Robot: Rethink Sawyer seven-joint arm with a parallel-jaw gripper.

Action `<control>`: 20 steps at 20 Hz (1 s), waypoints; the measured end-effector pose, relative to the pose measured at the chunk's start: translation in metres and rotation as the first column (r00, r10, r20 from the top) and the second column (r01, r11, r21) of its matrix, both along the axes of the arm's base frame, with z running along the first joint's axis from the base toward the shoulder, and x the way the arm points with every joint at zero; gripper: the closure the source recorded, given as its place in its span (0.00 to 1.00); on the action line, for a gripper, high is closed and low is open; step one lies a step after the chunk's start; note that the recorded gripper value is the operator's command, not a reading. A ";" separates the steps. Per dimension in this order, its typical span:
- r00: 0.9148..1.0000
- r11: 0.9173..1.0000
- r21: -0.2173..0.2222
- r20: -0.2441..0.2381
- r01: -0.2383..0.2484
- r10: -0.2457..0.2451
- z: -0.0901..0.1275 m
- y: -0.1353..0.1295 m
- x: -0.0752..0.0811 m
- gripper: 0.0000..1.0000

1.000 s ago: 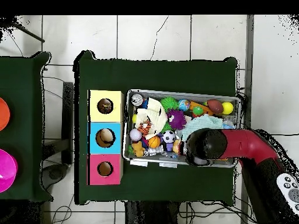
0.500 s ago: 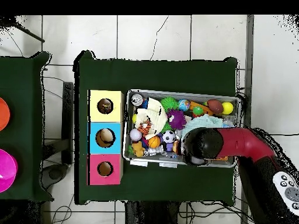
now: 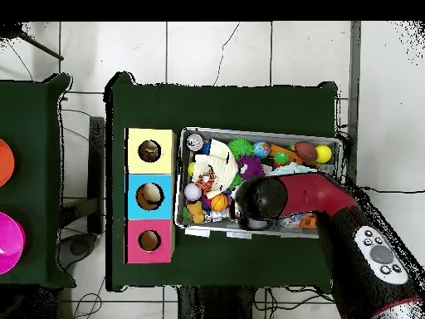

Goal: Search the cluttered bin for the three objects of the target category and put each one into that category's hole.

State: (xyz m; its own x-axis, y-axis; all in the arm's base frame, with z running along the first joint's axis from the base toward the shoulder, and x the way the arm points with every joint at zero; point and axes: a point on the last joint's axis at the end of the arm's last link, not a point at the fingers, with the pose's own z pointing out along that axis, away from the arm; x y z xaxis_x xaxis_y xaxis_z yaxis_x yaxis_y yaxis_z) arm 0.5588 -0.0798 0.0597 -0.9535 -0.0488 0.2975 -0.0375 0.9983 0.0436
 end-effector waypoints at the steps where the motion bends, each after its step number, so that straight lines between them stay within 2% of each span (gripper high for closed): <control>1: 1.000 1.000 0.002 -0.001 -0.009 0.009 -0.002 0.006 0.001 1.00; 6: 0.999 0.999 0.016 0.001 -0.045 0.045 -0.011 0.035 0.012 1.00; 10: 0.999 0.999 0.024 0.006 -0.048 0.048 -0.014 0.045 0.020 1.00; 16: 1.000 0.999 0.030 0.024 -0.019 0.018 0.001 0.050 0.039 1.00; 20: 1.000 1.000 0.019 0.014 0.009 -0.010 0.023 0.044 0.054 1.00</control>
